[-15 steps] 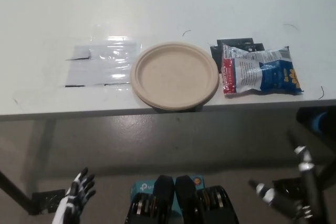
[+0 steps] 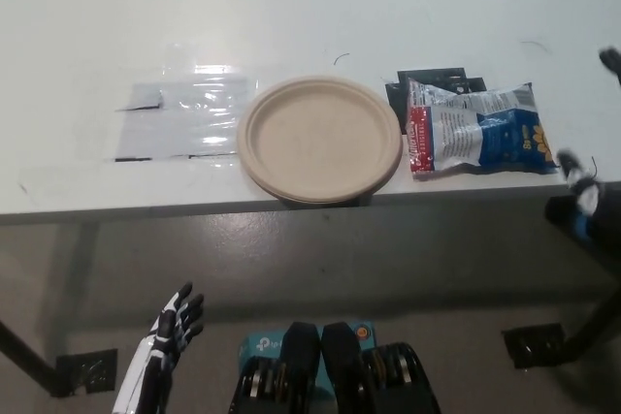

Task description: The robot picks up a small bag of sunflower seeds on the right hand side and take it to the empty plate on the left hand side then pours some sunflower seeds on to the plate.

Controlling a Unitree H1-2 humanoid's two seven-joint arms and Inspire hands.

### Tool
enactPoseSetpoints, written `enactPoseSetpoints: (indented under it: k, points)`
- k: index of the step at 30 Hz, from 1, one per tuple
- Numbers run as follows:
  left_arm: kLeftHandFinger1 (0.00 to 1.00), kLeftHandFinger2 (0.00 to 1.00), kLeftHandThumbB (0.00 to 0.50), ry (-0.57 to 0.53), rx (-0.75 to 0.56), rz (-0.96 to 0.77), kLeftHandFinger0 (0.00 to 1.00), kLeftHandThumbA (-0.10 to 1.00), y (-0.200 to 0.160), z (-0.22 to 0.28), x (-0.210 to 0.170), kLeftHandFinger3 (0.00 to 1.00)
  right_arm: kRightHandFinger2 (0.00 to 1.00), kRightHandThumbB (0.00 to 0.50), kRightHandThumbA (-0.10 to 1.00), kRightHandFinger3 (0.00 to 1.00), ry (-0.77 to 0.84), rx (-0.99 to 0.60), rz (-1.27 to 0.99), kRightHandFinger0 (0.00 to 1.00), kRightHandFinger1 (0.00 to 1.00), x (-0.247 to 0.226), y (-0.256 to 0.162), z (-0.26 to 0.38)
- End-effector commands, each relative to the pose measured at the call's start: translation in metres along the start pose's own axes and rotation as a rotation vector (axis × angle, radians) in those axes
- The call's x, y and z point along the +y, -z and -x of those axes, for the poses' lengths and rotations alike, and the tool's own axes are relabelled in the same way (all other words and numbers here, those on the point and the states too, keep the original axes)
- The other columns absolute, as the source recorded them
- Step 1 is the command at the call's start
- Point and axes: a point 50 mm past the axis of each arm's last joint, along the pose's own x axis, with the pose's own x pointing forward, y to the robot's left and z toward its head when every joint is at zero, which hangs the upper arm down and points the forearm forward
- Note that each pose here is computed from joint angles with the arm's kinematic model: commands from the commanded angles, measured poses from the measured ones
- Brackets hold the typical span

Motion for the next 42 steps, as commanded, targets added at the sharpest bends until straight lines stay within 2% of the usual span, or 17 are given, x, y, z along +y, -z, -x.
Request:
enactPoseSetpoints:
  k: [1,5,11,13,15,19,20,22,27,31,34,39,42]
  points:
    - [1.0,1.0,0.123,0.015,-0.044,-0.042,1.0,1.0,-0.002,-0.001,0.004,1.0,1.0,0.411,0.52,1.0,-0.2,0.133,0.174,1.0,1.0,-0.026,0.02,-0.056]
    - [1.0,1.0,0.128,0.002,-0.037,-0.051,1.0,1.0,-0.001,0.004,0.008,1.0,1.0,0.431,0.59,1.0,-0.295,0.16,0.218,1.0,1.0,-0.015,0.03,-0.088]
    - [1.0,1.0,0.139,0.006,-0.022,-0.058,1.0,1.0,0.002,0.006,0.009,1.0,1.0,0.439,0.59,1.0,-0.455,0.241,0.294,1.0,1.0,-0.002,0.044,-0.125]
    - [1.0,1.0,0.138,0.004,-0.021,-0.061,1.0,1.0,0.002,0.005,0.01,1.0,1.0,0.468,0.57,1.0,-0.48,0.249,0.305,1.0,1.0,0.005,0.047,-0.133]
    - [1.0,1.0,0.159,0.008,-0.016,-0.059,1.0,1.0,0.002,0.005,0.01,1.0,1.0,0.484,0.57,1.0,-0.526,0.264,0.295,1.0,1.0,0.012,0.051,-0.136]
    - [1.0,1.0,0.156,0.006,-0.012,-0.048,1.0,1.0,0.002,0.006,0.01,1.0,1.0,0.5,0.63,1.0,-0.618,0.278,0.311,1.0,1.0,0.023,0.055,-0.137]
    - [1.0,1.0,0.153,0.005,-0.012,-0.047,1.0,1.0,0.002,0.007,0.012,1.0,1.0,0.5,0.69,1.0,-0.64,0.277,0.302,1.0,1.0,0.025,0.053,-0.138]
    - [1.0,1.0,0.149,0.006,-0.011,-0.052,1.0,1.0,0.001,0.007,0.012,1.0,1.0,0.5,0.72,1.0,-0.669,0.275,0.283,1.0,1.0,0.029,0.053,-0.137]
    - [1.0,1.0,0.163,0.008,-0.016,-0.053,1.0,1.0,0.001,0.007,0.012,1.0,1.0,0.5,0.72,1.0,-0.727,0.28,0.26,1.0,1.0,0.034,0.048,-0.137]
    - [1.0,1.0,0.149,0.014,-0.019,-0.06,1.0,1.0,-0.001,0.004,0.014,1.0,1.0,0.5,0.71,1.0,-0.769,0.295,0.263,1.0,1.0,0.034,0.046,-0.136]
    - [1.0,1.0,0.169,0.013,-0.018,-0.063,1.0,1.0,0.0,0.005,0.014,1.0,1.0,0.5,0.69,1.0,-0.795,0.301,0.268,1.0,1.0,0.037,0.047,-0.135]
    - [1.0,1.0,0.183,0.014,-0.019,-0.073,1.0,1.0,0.0,0.005,0.015,1.0,1.0,0.5,0.76,1.0,-0.786,0.299,0.298,1.0,1.0,0.041,0.05,-0.139]
    - [1.0,1.0,0.191,0.016,-0.016,-0.077,1.0,1.0,0.001,0.006,0.015,1.0,1.0,0.5,0.76,1.0,-0.718,0.299,0.309,1.0,1.0,0.046,0.052,-0.143]
